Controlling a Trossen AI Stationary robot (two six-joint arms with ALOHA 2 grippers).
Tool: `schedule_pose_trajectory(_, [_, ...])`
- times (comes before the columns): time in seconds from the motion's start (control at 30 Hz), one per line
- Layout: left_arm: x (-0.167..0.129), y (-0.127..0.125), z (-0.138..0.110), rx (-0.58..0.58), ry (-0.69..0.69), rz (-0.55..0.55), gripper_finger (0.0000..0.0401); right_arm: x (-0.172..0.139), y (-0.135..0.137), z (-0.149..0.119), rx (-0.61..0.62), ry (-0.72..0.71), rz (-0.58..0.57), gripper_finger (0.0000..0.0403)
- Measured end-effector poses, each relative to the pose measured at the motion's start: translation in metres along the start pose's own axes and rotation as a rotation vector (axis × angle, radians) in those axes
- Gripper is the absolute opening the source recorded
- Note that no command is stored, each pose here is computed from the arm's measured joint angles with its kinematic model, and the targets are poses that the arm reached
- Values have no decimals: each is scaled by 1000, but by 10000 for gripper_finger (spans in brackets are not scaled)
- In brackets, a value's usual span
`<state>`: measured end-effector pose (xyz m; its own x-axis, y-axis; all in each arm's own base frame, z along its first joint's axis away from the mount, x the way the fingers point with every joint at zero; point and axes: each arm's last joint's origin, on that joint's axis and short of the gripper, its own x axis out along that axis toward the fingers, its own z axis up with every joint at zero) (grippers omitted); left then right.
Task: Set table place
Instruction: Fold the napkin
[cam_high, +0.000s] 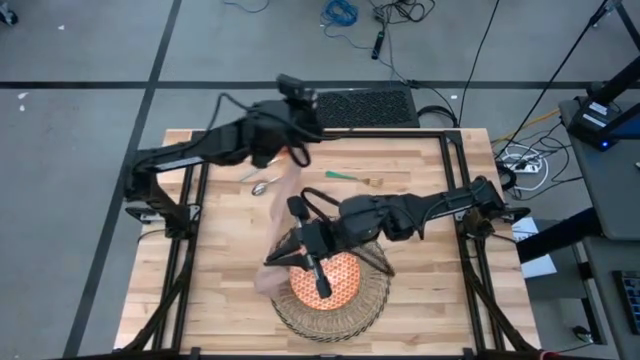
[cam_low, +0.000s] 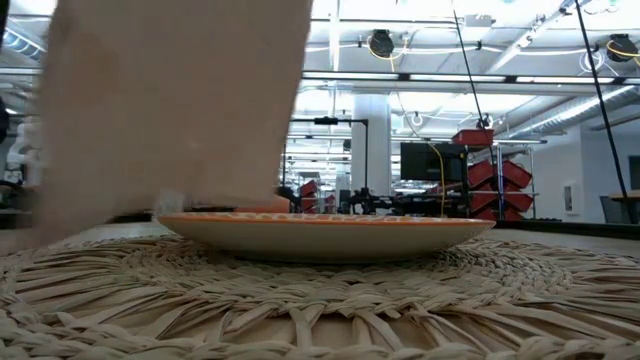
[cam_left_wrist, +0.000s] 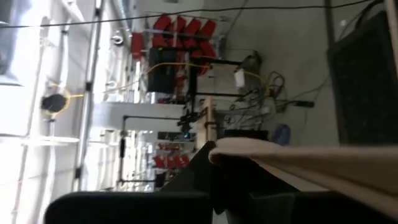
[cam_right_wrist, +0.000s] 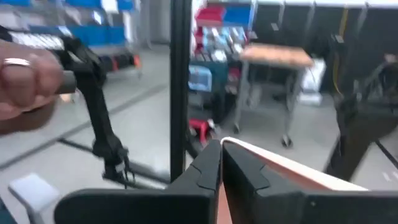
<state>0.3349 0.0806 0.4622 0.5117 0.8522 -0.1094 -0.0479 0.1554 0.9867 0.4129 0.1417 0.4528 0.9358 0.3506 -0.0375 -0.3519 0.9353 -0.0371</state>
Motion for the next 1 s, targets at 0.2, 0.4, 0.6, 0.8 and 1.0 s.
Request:
schedule_pose_trajectory(0.2, [36,-18,-3,-78,-11,-65,0,-5,20,-18,47,223,-116,0])
schedule_pose_trajectory(0.4, [58,-33,-15,-108,45,-150,0,-12,26,-36,133,413,-186,0])
schedule_pose_trajectory(0.6, [64,-33,-26,-196,83,-167,0,-15,36,-40,165,458,-181,0])
schedule_pose_trajectory(0.8, [60,-37,-22,-187,63,-199,0,-19,44,-45,212,513,-213,0])
schedule_pose_trajectory(1.0, [55,-38,-14,-238,-37,-244,0,-24,53,-51,277,577,-244,0])
